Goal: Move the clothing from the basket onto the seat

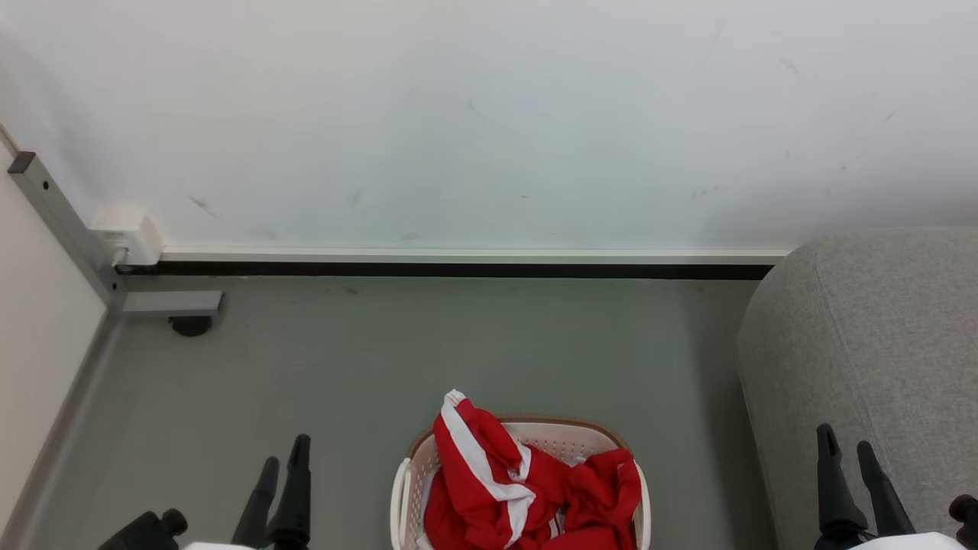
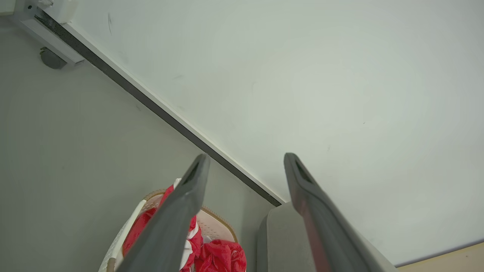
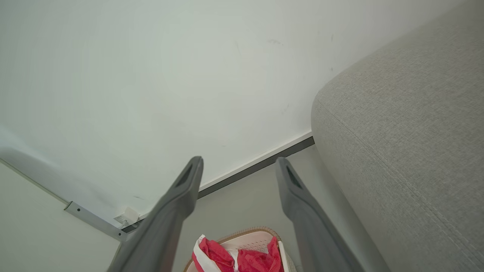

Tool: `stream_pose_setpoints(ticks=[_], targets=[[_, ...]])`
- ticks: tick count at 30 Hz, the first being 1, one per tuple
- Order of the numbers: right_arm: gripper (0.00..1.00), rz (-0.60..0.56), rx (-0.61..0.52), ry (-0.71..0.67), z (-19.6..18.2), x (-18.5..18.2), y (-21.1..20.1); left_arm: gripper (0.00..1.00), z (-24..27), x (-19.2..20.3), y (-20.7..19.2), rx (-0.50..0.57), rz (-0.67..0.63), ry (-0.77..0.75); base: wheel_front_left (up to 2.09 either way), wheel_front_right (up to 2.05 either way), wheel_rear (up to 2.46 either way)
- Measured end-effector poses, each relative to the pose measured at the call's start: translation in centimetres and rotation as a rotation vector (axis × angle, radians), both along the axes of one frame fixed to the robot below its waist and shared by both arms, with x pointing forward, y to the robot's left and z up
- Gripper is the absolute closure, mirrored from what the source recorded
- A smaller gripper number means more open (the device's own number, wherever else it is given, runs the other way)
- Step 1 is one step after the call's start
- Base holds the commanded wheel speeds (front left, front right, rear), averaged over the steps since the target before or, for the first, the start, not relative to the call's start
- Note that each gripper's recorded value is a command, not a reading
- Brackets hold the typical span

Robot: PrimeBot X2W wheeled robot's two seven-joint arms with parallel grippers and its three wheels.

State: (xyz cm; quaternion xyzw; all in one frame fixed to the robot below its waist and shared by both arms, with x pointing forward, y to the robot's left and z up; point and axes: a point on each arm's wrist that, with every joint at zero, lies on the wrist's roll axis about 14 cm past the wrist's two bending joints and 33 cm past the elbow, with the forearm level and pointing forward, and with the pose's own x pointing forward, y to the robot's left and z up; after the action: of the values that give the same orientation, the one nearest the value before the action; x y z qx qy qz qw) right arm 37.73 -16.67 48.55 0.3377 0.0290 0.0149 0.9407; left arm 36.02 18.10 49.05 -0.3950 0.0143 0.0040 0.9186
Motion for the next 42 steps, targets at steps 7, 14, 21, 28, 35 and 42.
stream_pose_setpoints(ticks=[7,14,21,28,35,42], targets=[[0.0,0.006,-0.092,0.008,-0.6,-0.2,-0.1,0.0,0.5,-0.1,-0.4,0.104,-0.022,-0.025,0.0,0.0,0.0],[0.0,0.014,-0.169,0.004,-0.8,-0.4,0.0,0.0,0.8,-0.4,-0.9,0.193,-0.043,-0.045,0.0,0.0,0.0],[0.0,0.018,-0.235,0.001,-1.1,-0.6,-0.1,0.0,0.9,-0.6,-1.1,0.265,-0.056,-0.059,0.0,0.0,0.0],[0.0,0.025,-0.3,0.002,-1.4,-0.9,-0.2,0.0,0.9,-0.6,-1.6,0.329,-0.074,-0.072,0.0,0.0,0.0],[0.0,0.029,-0.35,-0.008,-1.4,-1.0,-0.2,0.0,1.0,-0.8,-1.9,0.389,-0.086,-0.087,0.0,0.0,0.0],[0.0,0.043,-0.4,-0.021,-1.4,-1.1,0.1,0.0,0.9,-1.0,-2.1,0.44,-0.095,-0.096,0.0,0.0,0.0]])
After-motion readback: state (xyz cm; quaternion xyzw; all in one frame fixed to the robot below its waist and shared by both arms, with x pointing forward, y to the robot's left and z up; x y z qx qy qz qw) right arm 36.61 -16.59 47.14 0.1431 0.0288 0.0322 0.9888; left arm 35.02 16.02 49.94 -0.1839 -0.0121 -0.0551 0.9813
